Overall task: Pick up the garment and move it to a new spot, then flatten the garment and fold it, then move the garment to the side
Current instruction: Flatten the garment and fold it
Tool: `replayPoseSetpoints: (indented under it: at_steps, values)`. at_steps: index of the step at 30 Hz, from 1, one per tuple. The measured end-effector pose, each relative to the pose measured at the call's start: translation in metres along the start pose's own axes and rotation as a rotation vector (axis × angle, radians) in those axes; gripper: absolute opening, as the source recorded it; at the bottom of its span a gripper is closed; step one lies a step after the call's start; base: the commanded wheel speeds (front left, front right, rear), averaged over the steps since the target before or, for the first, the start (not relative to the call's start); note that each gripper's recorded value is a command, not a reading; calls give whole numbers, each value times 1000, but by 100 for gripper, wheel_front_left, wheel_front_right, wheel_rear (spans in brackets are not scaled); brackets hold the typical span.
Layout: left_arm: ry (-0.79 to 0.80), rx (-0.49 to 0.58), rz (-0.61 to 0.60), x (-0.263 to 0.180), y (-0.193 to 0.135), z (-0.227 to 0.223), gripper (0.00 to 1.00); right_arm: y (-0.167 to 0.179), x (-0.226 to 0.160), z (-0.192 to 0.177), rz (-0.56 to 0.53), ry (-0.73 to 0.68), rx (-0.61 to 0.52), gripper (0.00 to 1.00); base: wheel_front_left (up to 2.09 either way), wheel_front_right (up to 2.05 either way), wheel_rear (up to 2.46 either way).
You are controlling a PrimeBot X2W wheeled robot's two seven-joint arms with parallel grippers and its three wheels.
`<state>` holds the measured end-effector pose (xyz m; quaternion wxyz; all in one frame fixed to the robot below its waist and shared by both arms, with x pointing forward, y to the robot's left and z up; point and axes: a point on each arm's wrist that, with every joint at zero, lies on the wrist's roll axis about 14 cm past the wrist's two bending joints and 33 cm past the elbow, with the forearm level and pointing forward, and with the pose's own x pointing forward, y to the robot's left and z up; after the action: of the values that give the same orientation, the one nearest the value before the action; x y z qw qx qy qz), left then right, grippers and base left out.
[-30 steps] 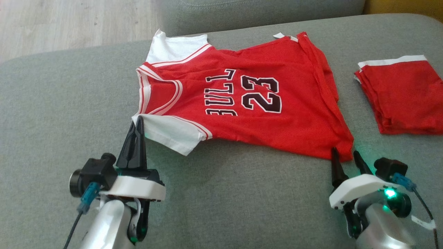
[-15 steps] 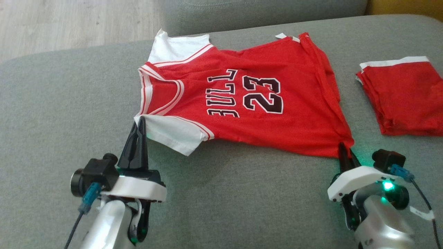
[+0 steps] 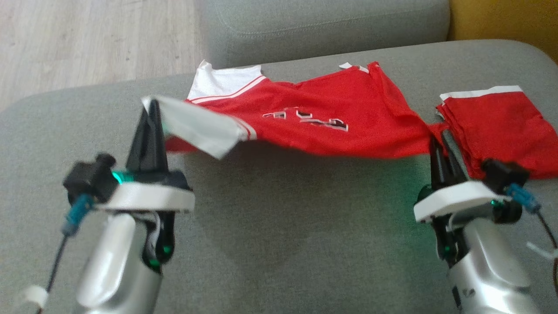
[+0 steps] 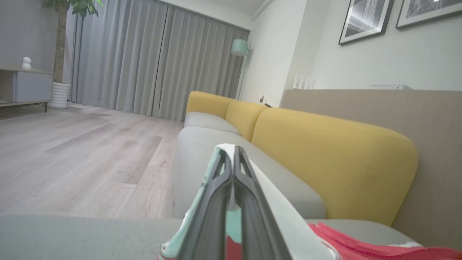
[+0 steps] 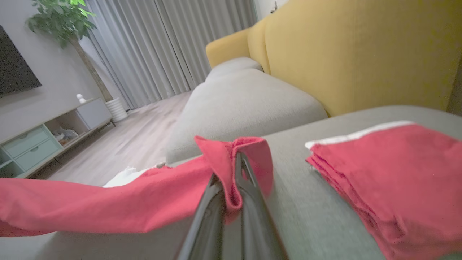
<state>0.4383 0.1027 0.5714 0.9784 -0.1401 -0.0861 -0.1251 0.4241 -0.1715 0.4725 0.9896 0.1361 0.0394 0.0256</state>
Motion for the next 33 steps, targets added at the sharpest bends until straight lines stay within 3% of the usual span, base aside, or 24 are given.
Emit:
replayPoseSetpoints:
  at_steps: [6, 10, 19, 26, 29, 33]
  values:
    - [-133, -44, -32, 25, -8, 62, 0, 26, 13, 68, 77, -141, -26, 0, 0, 0, 0]
    - [-289, -86, -83, 38, -23, 130, 0, 47, 13, 147, 152, -311, -81, 0, 0, 0, 0]
    - [-465, -219, -148, 25, -38, 204, 0, 64, -12, 228, 221, -494, -86, 0, 0, 0, 0]
    - [-429, -247, -178, 44, -39, 216, 0, 59, -5, 238, 196, -475, -101, 0, 0, 0, 0]
    - [-366, -238, -159, 80, -26, 207, 0, 63, 24, 230, 205, -414, -107, 0, 0, 0, 0]
    - [-309, -116, -85, 136, 12, 193, 0, 75, 85, 233, 229, -372, -114, 0, 0, 0, 0]
